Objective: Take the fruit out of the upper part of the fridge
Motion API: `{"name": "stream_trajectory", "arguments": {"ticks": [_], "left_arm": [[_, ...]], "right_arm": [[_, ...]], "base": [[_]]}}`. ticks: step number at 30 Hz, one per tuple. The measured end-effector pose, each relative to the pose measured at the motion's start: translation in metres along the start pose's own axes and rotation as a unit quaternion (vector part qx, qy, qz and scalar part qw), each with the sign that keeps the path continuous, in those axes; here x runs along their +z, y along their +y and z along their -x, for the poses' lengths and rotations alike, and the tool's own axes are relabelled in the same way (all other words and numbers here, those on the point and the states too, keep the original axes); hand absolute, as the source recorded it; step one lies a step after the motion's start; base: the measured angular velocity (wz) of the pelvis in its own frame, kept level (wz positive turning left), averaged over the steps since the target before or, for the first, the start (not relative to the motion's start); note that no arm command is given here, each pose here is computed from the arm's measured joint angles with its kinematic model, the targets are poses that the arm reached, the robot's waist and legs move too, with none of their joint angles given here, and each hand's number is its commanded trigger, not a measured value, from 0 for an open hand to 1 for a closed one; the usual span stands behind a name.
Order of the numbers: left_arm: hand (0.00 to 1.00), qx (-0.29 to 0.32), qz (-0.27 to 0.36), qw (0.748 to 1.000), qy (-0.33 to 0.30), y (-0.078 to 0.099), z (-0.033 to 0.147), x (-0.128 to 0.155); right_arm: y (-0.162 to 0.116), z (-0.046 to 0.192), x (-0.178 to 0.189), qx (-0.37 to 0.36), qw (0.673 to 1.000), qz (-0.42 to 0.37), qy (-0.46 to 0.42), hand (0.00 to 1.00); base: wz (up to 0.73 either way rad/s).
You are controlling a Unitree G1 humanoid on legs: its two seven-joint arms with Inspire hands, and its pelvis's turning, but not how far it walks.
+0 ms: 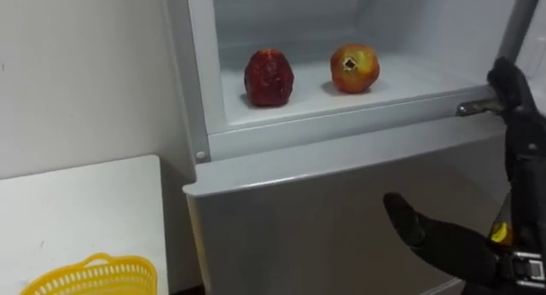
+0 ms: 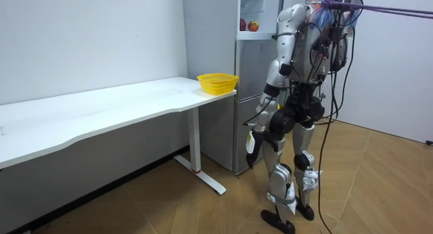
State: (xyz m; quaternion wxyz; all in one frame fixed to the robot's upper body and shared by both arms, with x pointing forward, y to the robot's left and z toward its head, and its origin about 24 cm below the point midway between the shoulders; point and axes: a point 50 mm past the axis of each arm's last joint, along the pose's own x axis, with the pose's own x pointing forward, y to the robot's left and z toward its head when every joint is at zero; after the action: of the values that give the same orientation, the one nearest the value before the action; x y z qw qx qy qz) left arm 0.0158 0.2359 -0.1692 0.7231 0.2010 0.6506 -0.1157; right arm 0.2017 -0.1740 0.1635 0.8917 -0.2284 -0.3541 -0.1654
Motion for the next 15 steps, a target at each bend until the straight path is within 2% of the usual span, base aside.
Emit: {"name": "stream_trajectory", "arguments": {"ticks": [5,15], "left_arm": [[0.00,0.003,0.001,1.000,-0.004,0.001,0.000,0.002],[0.00,0.012,0.038,0.999,-0.003,0.006,0.000,0.001]], "right_arm": [[-0.003,-0.006,0.008,-0.006,0.999,-0.024,-0.022,0.00],[-0.004,-0.039,0.016,-0.023,0.994,-0.089,-0.062,0.00]], "base": [[0.17],[0.06]]}}
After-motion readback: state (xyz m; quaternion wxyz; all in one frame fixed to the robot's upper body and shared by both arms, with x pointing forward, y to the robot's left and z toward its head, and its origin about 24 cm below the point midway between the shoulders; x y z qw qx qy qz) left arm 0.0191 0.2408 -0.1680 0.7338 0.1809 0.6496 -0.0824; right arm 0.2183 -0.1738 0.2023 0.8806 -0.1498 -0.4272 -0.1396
